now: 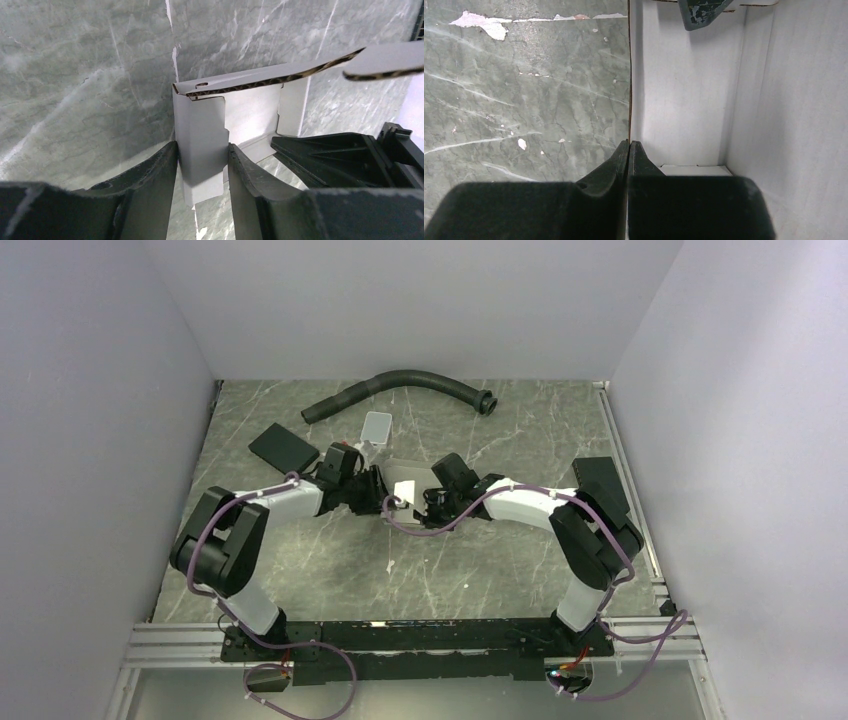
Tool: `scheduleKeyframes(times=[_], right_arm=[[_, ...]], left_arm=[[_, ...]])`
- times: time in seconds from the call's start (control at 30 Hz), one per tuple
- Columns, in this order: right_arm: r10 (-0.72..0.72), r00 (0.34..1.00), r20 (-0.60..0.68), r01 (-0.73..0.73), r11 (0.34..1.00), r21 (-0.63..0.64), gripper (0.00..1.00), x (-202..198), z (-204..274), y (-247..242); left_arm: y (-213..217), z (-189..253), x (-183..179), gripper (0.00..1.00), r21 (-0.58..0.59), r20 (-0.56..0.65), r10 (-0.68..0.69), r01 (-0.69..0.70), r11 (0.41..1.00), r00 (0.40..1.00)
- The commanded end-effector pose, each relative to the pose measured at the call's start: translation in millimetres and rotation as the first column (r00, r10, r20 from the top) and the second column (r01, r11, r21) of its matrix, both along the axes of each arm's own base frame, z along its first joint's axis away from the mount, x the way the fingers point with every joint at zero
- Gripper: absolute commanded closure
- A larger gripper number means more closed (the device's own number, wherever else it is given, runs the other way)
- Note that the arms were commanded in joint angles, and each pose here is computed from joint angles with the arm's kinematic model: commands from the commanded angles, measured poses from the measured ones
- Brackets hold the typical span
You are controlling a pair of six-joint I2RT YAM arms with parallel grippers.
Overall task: Fold the paper box
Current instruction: Fold the paper box at the center of the board.
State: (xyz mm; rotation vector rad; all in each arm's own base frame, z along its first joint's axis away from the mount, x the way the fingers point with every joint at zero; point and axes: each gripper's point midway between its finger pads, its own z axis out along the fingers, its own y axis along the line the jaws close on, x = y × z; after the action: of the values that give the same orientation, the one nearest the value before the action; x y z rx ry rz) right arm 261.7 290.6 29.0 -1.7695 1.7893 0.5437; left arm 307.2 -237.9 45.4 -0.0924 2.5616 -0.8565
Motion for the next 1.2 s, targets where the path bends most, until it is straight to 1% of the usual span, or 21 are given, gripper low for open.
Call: scheduleKeyframes(times=[0.0, 0.27, 0.33, 0.47, 0.7, 0.87, 1.0, 1.17], right_arm=[[0.004, 1.0, 0.006, -0.004, 1.0, 0.013, 1.0, 4.2, 6.3, 9.7], [0.002, 1.0, 0.001, -0.002, 1.0, 0.006, 1.0, 4.2, 4.2, 9.5], [0.001, 1.0, -0.001, -0.001, 1.0, 0.004, 1.0, 4.0, 3.9, 9.7], [0.0, 1.0, -0.001, 0.0, 1.0, 0.006, 1.0, 4.0, 4.6, 10.3], [-0.001, 1.0, -0.006, 0.001, 1.0, 0.003, 1.0, 3.6, 3.8, 10.3], [0.002, 1.0, -0.007, -0.002, 1.0, 0.002, 1.0, 3.0, 3.9, 11.1], [0.0, 1.0, -0.007, 0.0, 1.0, 0.002, 1.0, 3.1, 4.6, 11.1], [0.001, 1.0, -0.009, -0.001, 1.0, 0.0, 1.0, 3.1, 3.9, 10.9]], left_arm=[[-13.7, 32.6, 6.7, 0.54, -0.151, 0.066, -0.016, 0.026, 0.988, 0.998], [-10.8, 41.5, 6.9, 0.53, -0.254, 0.068, -0.003, 0.02, 0.967, 0.998], [-10.5, 43.8, 7.2, 0.44, -0.281, 0.079, -0.002, 0.024, 0.959, 0.997], [-7.1, 43.8, 6.8, 0.43, -0.298, 0.074, 0.005, 0.018, 0.954, 0.997], [5.6, 43.0, 7.4, 0.45, -0.326, 0.068, 0.051, -0.026, 0.945, 0.996], [12.2, 37.0, 6.7, 0.5, -0.376, 0.041, 0.076, -0.055, 0.925, 0.996], [16.3, 27.9, 7.9, 0.53, -0.391, 0.015, 0.088, -0.075, 0.917, 0.996], [21.3, 25.9, 6.3, 0.56, -0.454, -0.002, 0.102, -0.092, 0.886, 0.995]])
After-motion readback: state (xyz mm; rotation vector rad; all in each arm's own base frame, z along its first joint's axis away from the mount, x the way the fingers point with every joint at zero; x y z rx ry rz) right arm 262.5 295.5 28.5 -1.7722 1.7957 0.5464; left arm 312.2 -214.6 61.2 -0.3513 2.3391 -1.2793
